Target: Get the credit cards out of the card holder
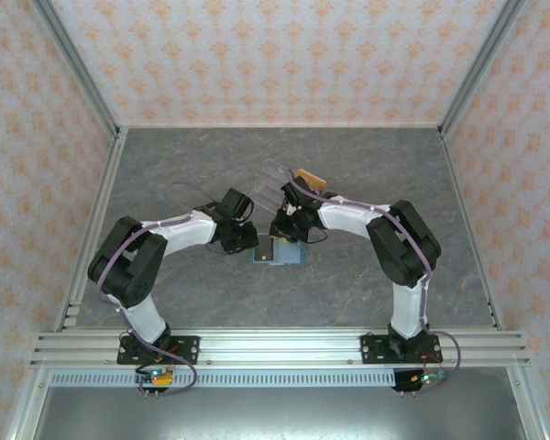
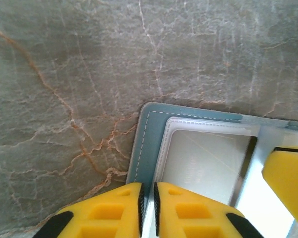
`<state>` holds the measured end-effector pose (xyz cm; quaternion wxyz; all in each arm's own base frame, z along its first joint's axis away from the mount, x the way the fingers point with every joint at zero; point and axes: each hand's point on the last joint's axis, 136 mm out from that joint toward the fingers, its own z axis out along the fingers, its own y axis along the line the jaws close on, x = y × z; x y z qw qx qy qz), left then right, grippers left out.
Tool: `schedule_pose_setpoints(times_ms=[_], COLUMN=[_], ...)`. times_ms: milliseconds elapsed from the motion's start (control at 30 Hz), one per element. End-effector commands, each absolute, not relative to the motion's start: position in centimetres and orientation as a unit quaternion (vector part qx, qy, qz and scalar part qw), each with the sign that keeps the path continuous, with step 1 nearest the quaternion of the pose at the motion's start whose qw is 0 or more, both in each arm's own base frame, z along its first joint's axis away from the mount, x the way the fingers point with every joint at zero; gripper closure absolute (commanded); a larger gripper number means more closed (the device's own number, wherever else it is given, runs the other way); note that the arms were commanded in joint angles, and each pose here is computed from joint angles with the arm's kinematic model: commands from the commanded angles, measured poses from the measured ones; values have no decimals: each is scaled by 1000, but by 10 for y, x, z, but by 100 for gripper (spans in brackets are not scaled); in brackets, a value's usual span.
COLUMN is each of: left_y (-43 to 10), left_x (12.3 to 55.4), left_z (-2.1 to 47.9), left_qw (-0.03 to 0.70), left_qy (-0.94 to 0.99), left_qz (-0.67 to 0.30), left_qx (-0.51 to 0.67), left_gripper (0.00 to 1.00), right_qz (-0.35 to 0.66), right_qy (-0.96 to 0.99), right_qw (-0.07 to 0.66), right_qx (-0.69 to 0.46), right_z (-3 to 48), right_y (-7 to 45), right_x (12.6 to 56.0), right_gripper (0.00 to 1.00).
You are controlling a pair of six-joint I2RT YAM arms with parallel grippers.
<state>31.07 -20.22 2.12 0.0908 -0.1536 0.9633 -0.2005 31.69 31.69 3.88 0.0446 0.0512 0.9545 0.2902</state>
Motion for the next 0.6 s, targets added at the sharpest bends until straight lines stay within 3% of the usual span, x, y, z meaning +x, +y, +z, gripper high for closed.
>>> schedule_pose_setpoints(times_ms=[0, 567], left_y=[-198, -195], left_x=[314, 308], left_z=[18, 8], left_qw=[98, 84], left_qy=[966, 970], left_qz=[-181, -169], left_qx=[-156, -150], left_gripper=[86, 92], right_qz=[279, 297], right_qy=[960, 955], right_qw=[34, 12], right_qx=[21, -1], right_z=[33, 31], right_y=[314, 321], right_x=[310, 303], right_gripper=[79, 84])
